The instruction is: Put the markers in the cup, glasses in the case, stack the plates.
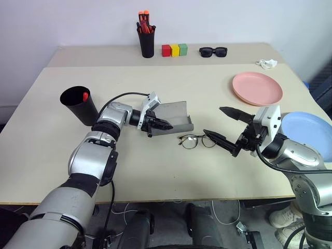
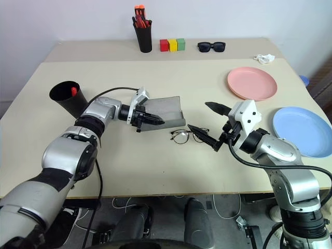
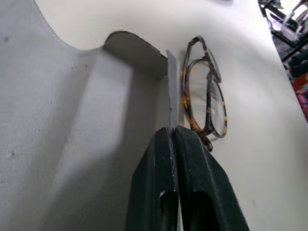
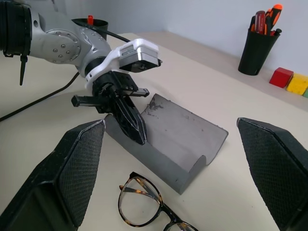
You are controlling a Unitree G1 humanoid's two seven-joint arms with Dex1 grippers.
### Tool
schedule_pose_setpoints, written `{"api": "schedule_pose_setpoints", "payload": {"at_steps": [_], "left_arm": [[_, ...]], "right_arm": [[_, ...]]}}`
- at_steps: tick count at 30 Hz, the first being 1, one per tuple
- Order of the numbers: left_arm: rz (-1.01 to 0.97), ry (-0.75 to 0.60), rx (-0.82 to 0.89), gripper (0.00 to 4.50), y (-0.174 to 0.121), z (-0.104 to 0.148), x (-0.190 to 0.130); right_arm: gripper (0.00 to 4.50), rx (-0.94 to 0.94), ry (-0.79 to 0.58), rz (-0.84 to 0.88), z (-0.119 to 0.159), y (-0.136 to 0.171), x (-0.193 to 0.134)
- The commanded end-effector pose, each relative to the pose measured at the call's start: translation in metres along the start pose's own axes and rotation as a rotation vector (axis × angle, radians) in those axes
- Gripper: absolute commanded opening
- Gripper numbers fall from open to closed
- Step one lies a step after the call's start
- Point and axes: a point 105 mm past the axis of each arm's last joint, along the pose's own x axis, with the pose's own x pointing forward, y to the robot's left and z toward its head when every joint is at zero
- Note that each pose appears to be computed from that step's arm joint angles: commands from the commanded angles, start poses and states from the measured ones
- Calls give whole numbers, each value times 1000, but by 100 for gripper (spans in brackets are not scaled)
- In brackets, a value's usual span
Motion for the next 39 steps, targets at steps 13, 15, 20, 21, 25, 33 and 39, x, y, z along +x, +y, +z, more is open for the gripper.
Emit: {"api": "schedule_pose_setpoints", "payload": {"at_steps": [13, 15, 20, 21, 25, 33, 39], "left_arm": [[-60, 130, 20, 6, -6, -8, -41], [-62, 137, 24, 6, -7, -12, -43], [-73, 208, 53, 6, -11, -27, -54], [-76, 208, 57, 6, -12, -27, -57], [-94, 185, 57, 6, -17, -21, -61], [-155, 204, 42, 6, -28, -24, -63], [-183, 229, 75, 6, -32, -29, -63]], "right_arm": [[450, -59, -39, 3, 15, -1, 1], [450, -58, -41, 6, 16, -2, 1], [450, -58, -38, 14, 15, -2, 1], [450, -57, -39, 16, 15, -2, 2], [450, -57, -37, 21, 14, -2, 3], [450, -59, -43, 24, 16, -2, 4], [450, -57, -41, 24, 15, -2, 3]]}}
